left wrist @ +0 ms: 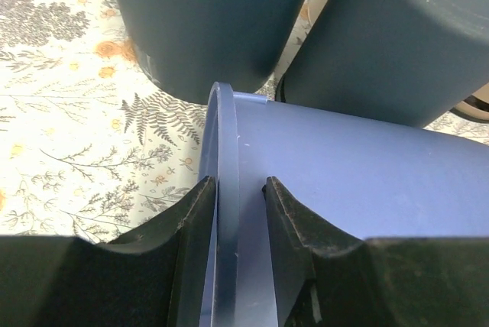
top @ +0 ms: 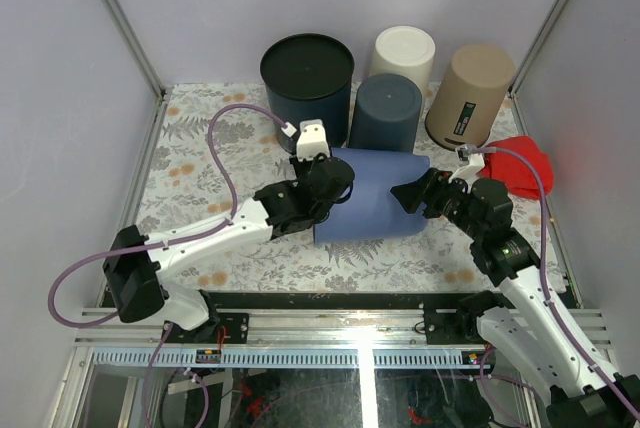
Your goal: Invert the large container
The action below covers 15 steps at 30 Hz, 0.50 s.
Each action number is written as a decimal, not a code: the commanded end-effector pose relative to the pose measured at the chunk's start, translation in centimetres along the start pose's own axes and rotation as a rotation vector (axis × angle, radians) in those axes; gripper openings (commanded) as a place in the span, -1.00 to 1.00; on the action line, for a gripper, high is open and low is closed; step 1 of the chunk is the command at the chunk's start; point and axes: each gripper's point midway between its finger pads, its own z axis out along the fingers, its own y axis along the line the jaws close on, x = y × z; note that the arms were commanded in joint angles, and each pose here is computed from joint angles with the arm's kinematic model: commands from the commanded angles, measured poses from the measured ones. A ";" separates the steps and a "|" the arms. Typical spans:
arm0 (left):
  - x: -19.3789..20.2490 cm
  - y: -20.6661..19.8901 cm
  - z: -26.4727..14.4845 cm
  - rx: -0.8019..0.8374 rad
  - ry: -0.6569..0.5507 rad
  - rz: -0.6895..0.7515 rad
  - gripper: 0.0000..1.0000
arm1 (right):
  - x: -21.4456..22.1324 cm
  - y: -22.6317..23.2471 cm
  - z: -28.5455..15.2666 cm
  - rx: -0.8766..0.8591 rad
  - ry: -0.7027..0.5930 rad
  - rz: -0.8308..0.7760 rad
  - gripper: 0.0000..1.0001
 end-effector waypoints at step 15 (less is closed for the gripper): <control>5.5 4.3 1.3 -0.167 0.050 0.248 -1.00 | -0.6 1.1 -0.6 -0.040 0.000 -0.011 0.49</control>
